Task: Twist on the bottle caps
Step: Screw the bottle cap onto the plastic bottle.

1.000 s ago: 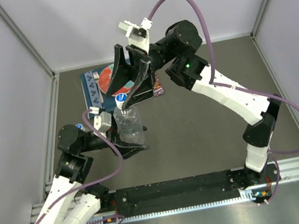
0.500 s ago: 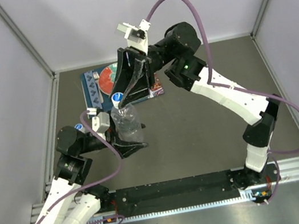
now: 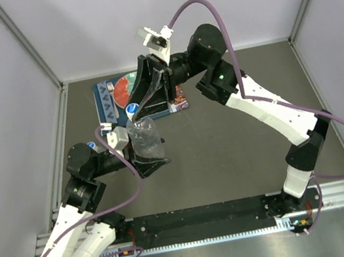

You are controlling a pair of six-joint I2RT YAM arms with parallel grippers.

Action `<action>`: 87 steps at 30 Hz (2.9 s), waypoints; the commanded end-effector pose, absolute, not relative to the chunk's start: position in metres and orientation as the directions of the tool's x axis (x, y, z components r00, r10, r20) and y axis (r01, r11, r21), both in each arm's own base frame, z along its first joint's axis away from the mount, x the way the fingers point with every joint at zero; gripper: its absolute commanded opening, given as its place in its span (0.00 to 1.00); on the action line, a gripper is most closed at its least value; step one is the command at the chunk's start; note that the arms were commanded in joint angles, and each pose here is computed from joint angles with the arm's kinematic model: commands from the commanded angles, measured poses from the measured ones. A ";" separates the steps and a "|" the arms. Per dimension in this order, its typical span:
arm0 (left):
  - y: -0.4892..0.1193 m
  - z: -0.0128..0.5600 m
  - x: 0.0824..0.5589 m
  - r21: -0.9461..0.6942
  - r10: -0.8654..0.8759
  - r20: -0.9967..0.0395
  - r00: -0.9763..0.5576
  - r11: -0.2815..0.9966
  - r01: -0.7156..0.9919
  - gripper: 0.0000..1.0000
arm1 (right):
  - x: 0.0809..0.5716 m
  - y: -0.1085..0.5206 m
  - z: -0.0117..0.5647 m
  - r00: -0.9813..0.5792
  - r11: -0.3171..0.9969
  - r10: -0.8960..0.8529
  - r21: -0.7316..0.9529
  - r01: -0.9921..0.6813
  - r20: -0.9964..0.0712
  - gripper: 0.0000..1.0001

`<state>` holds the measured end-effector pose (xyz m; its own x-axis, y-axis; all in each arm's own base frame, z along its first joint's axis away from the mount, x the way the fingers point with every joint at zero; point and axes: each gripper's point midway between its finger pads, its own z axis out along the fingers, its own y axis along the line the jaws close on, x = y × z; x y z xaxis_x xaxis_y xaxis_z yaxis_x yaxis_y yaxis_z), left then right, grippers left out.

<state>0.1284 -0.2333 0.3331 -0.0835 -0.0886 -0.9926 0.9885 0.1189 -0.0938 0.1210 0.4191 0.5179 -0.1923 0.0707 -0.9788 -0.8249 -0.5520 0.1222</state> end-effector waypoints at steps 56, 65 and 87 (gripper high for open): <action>-0.215 0.339 0.170 -0.004 -0.092 -0.995 0.032 0.365 0.931 0.00 | 0.139 0.359 0.546 -0.130 -0.200 0.128 0.103 -0.974 -0.983 0.78; -0.228 0.353 0.142 -0.063 -0.148 -0.988 -0.037 0.173 0.983 0.00 | 0.134 0.364 0.546 -0.153 -0.383 0.202 0.065 -0.921 -0.967 0.78; -0.230 0.354 0.139 -0.070 -0.147 -0.988 -0.049 0.142 0.987 0.00 | 0.126 0.379 0.550 -0.226 -0.570 0.206 0.071 -0.819 -0.952 0.50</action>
<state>0.1388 -0.2322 0.3412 -0.1177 -0.1177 -0.9861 0.9823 0.1321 -0.1330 0.1443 0.3894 0.5336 -0.2978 0.1696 -0.9394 -0.8225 -0.5451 0.1624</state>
